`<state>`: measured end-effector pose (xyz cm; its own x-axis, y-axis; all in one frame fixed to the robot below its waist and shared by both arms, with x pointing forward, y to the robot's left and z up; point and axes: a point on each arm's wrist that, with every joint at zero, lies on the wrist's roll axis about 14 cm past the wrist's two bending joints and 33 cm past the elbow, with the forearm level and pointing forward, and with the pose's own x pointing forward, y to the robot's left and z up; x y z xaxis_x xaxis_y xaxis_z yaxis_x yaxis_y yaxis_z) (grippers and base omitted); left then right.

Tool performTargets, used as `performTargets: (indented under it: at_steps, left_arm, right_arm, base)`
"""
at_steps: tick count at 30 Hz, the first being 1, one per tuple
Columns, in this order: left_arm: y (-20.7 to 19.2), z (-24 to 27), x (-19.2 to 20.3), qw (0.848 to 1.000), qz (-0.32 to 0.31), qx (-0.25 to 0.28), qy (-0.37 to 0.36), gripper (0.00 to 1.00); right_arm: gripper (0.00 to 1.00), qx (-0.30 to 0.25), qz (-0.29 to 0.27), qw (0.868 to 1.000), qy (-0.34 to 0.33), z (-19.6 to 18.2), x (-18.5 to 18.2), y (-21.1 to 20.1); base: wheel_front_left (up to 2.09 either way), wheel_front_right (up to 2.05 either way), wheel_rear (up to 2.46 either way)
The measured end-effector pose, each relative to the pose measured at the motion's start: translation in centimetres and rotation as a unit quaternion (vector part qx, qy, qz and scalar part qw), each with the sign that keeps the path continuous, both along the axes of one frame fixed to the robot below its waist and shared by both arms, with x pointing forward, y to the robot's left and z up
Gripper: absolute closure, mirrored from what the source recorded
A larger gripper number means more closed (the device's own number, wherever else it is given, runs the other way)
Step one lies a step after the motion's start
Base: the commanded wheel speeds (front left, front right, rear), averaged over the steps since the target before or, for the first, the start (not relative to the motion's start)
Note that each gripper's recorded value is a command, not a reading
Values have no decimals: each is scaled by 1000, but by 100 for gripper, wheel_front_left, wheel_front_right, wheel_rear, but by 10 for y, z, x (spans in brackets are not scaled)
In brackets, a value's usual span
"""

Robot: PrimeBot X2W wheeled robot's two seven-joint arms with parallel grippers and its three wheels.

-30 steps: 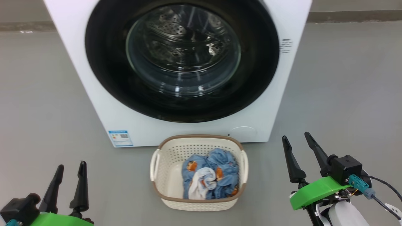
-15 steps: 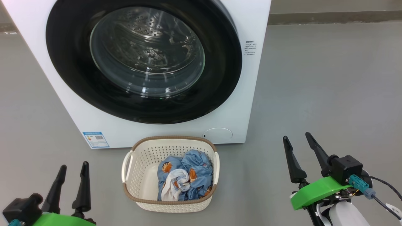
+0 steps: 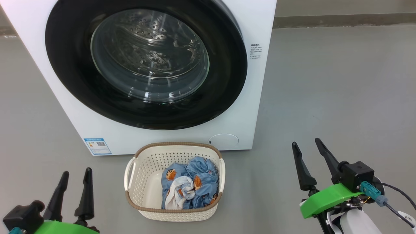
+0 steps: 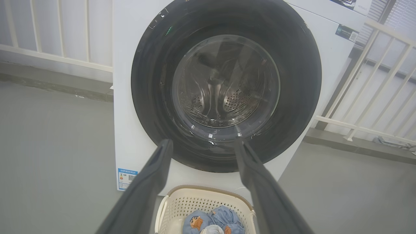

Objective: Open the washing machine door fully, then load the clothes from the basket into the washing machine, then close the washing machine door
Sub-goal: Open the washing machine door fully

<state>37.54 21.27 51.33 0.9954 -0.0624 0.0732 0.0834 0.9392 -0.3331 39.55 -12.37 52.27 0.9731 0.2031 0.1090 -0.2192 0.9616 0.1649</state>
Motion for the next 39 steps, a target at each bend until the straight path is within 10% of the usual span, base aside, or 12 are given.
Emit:
performTargets:
  at_steps: [39]
  left_arm:
    - [9,-8,0,1000,11,-5,12,0]
  right_arm:
    - [0,8,-11,1000,10,-6,5,-7]
  base:
    - [0,0,0]
